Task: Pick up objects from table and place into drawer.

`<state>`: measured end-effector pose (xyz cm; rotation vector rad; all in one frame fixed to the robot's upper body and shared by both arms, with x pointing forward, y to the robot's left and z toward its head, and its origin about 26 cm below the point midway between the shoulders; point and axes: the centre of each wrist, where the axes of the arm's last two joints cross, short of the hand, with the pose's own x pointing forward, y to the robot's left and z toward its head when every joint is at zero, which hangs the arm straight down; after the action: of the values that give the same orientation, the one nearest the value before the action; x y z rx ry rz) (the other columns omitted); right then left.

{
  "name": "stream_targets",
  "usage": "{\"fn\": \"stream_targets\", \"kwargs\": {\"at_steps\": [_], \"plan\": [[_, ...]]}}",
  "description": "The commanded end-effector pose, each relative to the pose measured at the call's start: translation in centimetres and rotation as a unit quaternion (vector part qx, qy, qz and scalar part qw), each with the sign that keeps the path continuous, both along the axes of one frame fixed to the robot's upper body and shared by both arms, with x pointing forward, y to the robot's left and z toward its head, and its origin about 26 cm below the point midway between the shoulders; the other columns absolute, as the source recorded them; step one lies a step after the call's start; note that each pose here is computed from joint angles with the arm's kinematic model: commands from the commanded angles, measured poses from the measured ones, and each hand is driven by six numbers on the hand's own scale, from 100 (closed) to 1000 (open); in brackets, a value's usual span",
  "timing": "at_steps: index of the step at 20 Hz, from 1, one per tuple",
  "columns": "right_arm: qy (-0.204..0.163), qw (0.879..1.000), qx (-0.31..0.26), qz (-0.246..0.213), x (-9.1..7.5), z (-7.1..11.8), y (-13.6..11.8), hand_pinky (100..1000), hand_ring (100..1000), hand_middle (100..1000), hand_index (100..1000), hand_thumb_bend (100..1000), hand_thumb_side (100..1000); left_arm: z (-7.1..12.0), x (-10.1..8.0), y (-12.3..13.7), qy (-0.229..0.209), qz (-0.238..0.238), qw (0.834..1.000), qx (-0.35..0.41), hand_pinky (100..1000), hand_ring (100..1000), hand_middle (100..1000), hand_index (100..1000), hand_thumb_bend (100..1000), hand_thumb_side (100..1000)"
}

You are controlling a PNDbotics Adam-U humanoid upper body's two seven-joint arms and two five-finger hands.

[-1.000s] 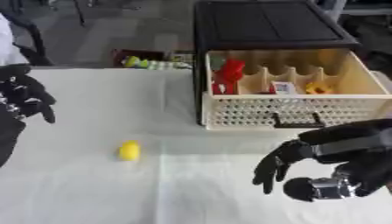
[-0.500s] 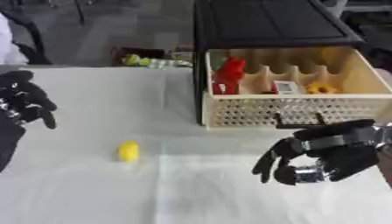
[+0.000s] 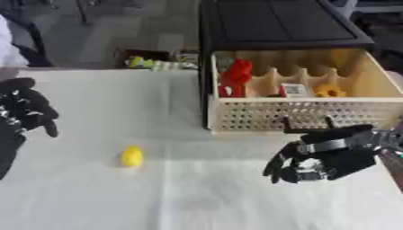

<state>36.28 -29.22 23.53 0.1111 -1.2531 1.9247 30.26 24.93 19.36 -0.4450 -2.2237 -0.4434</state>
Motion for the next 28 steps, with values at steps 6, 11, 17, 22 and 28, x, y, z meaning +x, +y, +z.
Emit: {"fn": "stream_targets", "kwargs": {"at_steps": [6, 11, 17, 22, 28], "plan": [[-0.02, 1.0, 0.006, -0.013, 1.0, 1.5, -0.2, 771, 948, 739, 896, 119, 1000, 0.5, -0.2, -0.1, -0.009, -0.003, 1.0, 0.008, 437, 583, 572, 790, 127, 956], [-0.028, 0.999, 0.01, -0.019, 1.7, 2.0, -0.2, 764, 943, 733, 884, 120, 1000, 0.4, -0.2, -0.2, -0.006, -0.004, 1.0, 0.011, 437, 583, 572, 789, 130, 965], [-0.038, 0.999, 0.019, -0.028, 2.5, 2.5, -0.4, 745, 927, 709, 866, 126, 1000, 0.3, -0.2, -0.3, -0.004, -0.002, 1.0, 0.014, 439, 584, 573, 789, 131, 969], [-0.046, 0.998, 0.027, -0.033, 3.4, 3.1, -0.3, 727, 914, 694, 852, 129, 1000, 0.2, -0.2, -0.3, -0.003, -0.002, 1.0, 0.016, 440, 584, 573, 788, 132, 973], [-0.054, 0.997, 0.029, -0.041, 4.5, 3.4, -0.3, 715, 902, 684, 842, 128, 1000, 0.2, -0.2, -0.3, -0.003, -0.002, 1.0, 0.017, 440, 585, 574, 789, 132, 975]]}}
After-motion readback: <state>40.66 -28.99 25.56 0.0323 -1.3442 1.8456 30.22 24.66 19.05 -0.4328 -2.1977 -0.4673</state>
